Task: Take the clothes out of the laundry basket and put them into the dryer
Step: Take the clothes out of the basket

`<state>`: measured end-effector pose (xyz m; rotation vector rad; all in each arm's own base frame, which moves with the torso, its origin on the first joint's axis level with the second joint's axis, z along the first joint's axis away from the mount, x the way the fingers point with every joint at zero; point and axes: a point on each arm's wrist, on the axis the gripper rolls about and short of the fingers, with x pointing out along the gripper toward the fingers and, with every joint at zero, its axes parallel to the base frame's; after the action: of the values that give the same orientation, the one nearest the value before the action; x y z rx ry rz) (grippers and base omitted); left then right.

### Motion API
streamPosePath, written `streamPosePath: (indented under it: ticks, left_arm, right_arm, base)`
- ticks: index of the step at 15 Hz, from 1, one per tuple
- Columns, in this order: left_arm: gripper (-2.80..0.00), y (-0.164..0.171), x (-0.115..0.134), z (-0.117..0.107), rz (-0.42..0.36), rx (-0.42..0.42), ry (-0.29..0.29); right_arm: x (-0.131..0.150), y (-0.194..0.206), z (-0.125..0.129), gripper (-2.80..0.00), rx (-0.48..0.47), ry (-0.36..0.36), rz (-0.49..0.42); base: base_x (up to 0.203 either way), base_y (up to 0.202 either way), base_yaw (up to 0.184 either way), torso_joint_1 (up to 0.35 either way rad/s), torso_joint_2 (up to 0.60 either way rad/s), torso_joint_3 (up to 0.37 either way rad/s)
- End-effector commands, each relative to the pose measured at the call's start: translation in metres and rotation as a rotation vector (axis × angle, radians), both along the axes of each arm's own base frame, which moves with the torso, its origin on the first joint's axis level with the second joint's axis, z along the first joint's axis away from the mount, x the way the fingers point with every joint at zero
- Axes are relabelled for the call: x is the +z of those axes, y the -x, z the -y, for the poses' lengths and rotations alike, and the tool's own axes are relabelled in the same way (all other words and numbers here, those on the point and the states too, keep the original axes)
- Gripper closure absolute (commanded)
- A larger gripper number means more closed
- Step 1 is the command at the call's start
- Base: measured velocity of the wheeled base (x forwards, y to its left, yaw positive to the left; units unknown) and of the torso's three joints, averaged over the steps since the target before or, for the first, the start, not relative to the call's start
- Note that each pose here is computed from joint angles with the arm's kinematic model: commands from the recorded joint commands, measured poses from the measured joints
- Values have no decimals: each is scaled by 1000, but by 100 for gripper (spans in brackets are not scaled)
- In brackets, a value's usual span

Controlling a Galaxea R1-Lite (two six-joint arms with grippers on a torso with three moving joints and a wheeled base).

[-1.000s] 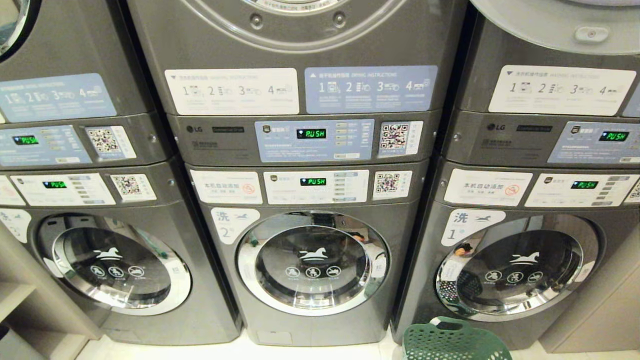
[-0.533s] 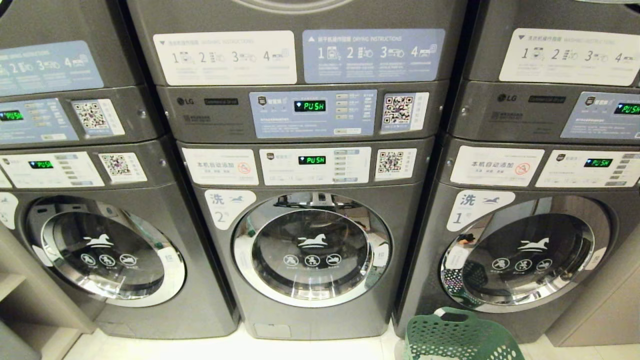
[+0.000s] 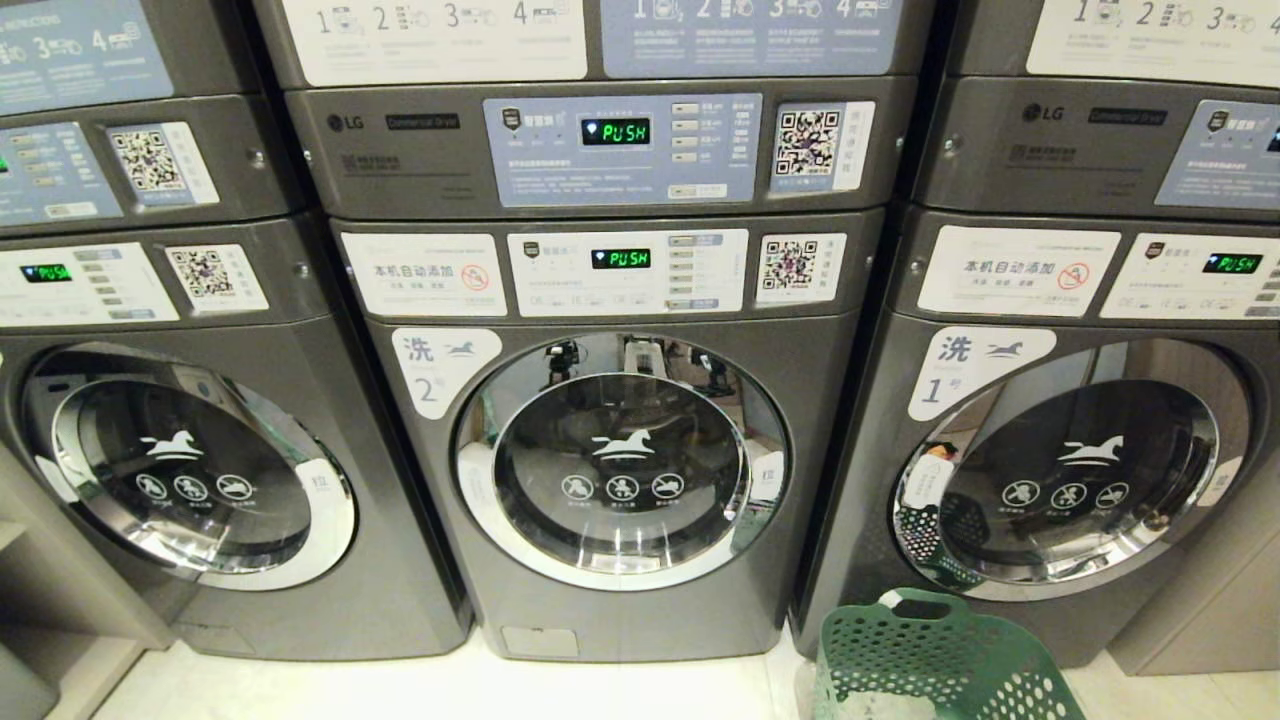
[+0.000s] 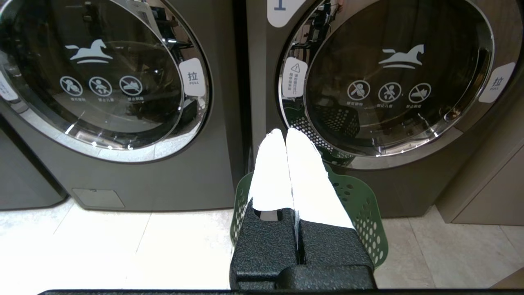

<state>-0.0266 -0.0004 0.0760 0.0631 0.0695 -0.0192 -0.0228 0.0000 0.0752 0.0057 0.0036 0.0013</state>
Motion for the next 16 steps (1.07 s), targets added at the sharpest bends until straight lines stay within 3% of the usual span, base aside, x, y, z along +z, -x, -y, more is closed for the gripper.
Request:
streamPosePath:
  ticks: [1, 16]
  left_arm:
    - [0, 0, 0, 0, -1, 0, -1]
    - [0, 0, 0, 0, -2, 2, 1]
  right_arm:
    - [0, 0, 0, 0, 0, 0, 1]
    - [0, 0, 0, 0, 0, 1, 1]
  base:
    - [0, 0, 0, -115, 354, 227]
    - [0, 0, 0, -9, 29, 19]
